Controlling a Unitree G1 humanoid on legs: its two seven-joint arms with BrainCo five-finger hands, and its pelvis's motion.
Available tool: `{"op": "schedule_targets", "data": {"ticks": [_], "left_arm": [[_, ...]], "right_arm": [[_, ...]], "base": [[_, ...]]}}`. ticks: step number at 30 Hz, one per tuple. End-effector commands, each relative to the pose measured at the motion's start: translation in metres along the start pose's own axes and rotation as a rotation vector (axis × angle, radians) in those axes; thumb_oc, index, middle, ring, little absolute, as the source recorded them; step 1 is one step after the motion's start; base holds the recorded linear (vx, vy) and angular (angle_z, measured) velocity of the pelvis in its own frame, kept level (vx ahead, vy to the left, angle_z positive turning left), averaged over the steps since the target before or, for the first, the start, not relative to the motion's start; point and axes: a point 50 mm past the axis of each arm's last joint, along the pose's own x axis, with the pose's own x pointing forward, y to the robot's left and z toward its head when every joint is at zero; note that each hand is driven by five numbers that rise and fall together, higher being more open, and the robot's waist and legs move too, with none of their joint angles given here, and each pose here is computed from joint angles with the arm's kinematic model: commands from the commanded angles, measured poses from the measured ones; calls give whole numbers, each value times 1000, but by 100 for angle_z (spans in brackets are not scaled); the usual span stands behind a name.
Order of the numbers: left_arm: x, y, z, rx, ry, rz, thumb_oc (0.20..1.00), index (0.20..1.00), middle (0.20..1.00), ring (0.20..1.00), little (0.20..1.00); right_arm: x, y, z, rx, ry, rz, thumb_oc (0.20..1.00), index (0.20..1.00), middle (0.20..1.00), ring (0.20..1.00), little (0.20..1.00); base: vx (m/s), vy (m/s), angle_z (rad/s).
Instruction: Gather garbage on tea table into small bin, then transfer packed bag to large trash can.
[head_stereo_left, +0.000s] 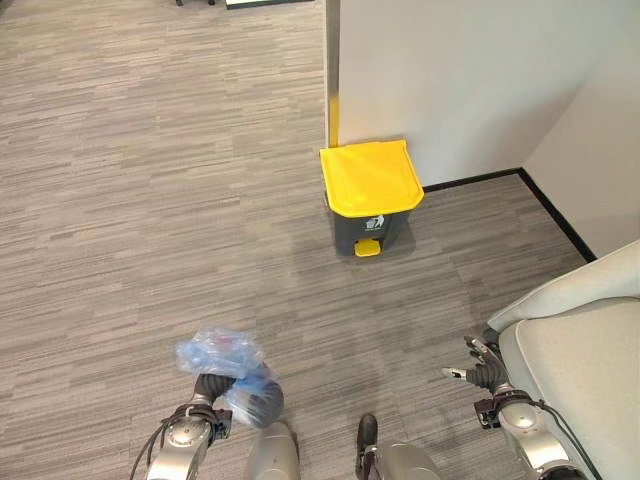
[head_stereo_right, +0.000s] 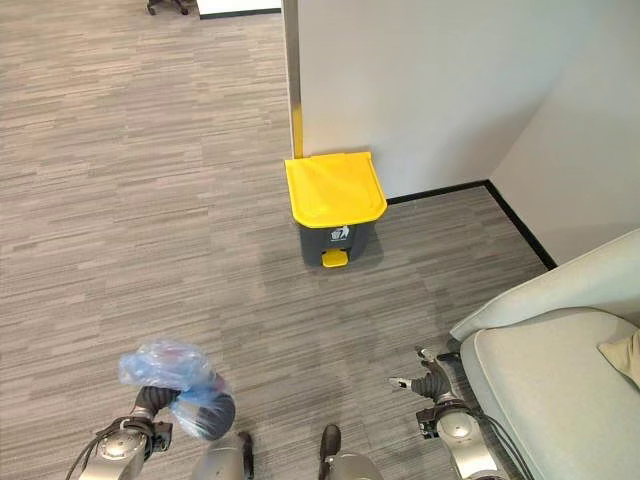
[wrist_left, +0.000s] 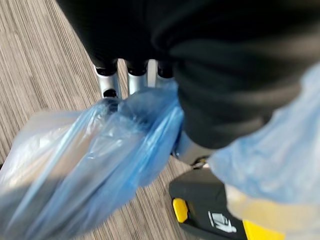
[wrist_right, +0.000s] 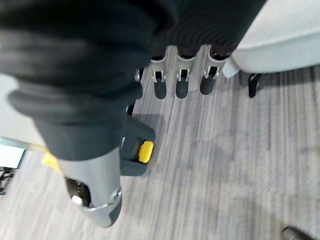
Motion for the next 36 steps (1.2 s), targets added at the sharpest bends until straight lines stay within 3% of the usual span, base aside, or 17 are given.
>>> {"op": "schedule_targets", "data": {"ticks": [1,10,23,36], "left_arm": [[1,13,16,16,-82,28,200,200,200,200,200],[-6,23,5,24,-50,58,200,200,200,200,200],[2,29,14,9,-71,98,200,200,200,200,200],[2,4,11,4,-52,2,200,200,200,200,200]], "right_arm": [[-2,-10,2,5,-31,-40,1000,1000,1000,1000,1000],[-3,7,0,-6,-20,17,1000,1000,1000,1000,1000],[2,16,10,-5,-43,46,1000,1000,1000,1000,1000],[-7,-13,-11,18,14,-60,1000,1000,1000,1000,1000]], "base": [[330,30,-41],[395,154,-57],[203,-7,11],[93,-189,49]]}}
